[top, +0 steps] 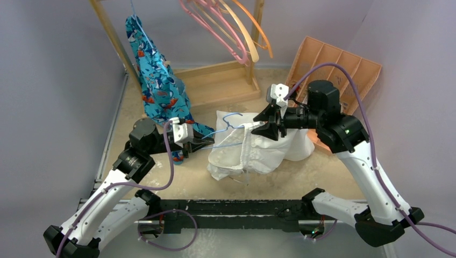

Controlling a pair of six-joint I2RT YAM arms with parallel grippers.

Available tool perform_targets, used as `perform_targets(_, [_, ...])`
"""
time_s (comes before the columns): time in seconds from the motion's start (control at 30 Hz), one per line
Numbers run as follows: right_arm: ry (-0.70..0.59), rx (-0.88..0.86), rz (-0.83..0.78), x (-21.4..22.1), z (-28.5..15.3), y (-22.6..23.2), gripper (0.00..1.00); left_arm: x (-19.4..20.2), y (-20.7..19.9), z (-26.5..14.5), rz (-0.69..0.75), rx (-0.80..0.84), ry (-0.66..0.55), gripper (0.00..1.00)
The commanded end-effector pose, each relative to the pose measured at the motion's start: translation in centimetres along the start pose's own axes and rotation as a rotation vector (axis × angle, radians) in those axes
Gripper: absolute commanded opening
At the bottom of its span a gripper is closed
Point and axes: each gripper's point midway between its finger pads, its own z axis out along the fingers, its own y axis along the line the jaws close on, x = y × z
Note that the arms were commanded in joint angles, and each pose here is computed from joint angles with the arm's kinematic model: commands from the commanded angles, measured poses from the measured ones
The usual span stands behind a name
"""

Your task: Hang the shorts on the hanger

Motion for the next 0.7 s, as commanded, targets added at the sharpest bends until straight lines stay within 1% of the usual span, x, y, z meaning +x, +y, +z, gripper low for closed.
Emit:
perform_targets(0.0, [-0.075, -0.099, -0.029, -1.1, 0.5, 1.6, 0.46, -3.9, -0.1, -0.1, 0.132, 0.022, -0.1, 0.0])
perform_targets(0.13, [-0.093, -0.121, -0.028, -1.2, 0.7, 2.2, 0.51, -4.0, -0.1, -0.1, 0.136, 0.02, -0.102, 0.0])
perform_targets(0.23, [-0.093, -0.135, -0.025, -1.2, 0.9, 2.6, 0.51, -4.2, 0.0, -0.1, 0.139, 0.018, -0.105, 0.0])
perform_targets(0.47, [-0.09, -0.175, -0.011, -1.3, 2.2, 3.2, 0.47, -4.4, 0.2, 0.1, 0.141, 0.021, -0.108, 0.0])
perform_targets(0.6, [-0.052, -0.168, 0.001, -0.9, 3.4, 3.6, 0.5, -4.1, 0.2, 0.1, 0.148, 0.023, -0.094, 0.0])
perform_targets(0.67, [-0.037, -0.159, 0.007, -0.8, 3.7, 3.5, 0.5, -4.0, 0.2, 0.1, 0.154, 0.023, -0.087, 0.0])
